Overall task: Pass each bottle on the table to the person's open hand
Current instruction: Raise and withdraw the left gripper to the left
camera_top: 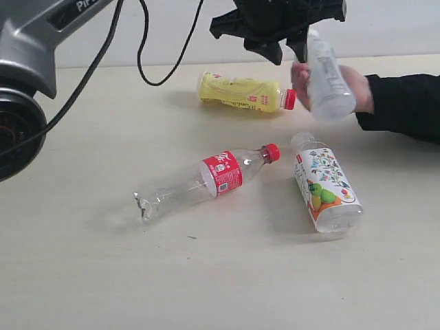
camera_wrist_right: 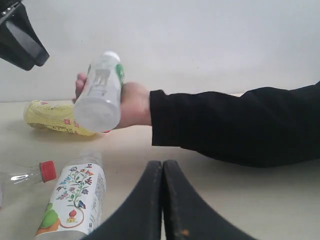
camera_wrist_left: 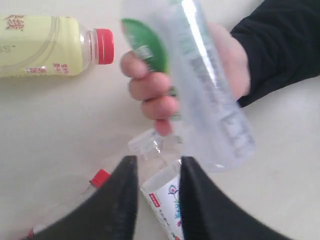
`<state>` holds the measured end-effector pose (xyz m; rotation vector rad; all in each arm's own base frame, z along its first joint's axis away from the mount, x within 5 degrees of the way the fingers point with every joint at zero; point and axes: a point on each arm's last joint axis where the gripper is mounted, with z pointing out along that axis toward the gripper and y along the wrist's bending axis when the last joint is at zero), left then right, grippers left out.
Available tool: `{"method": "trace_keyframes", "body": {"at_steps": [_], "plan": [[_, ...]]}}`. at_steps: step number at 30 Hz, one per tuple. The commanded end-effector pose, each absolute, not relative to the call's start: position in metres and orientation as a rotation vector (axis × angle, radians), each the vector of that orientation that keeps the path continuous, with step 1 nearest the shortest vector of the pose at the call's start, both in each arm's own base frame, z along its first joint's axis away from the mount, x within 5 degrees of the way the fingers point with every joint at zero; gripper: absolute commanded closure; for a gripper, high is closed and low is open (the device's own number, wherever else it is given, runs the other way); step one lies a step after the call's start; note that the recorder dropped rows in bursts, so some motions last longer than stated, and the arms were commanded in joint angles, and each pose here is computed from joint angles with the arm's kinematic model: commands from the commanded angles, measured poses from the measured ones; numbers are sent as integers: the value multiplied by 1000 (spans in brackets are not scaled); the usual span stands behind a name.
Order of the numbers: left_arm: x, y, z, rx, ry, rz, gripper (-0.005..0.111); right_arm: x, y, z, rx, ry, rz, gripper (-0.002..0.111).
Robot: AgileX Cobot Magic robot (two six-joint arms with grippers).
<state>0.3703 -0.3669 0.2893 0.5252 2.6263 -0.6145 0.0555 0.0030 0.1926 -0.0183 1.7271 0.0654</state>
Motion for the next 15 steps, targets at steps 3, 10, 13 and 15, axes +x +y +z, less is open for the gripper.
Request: {"method": "trace_keyframes", "body": {"at_steps": [3, 10, 13, 15], "plan": [[352, -370, 316, 629, 2556, -645, 106, 55, 3, 192, -30, 1721, 57, 108], [341, -367, 334, 717, 2511, -669, 107, 55, 3, 192, -28, 1721, 59, 108], [336, -361, 334, 754, 2523, -640, 107, 55, 3, 192, -28, 1721, 59, 108], [332, -356, 332, 780, 2536, -597, 107, 55, 3, 192, -30, 1721, 57, 108]]}}
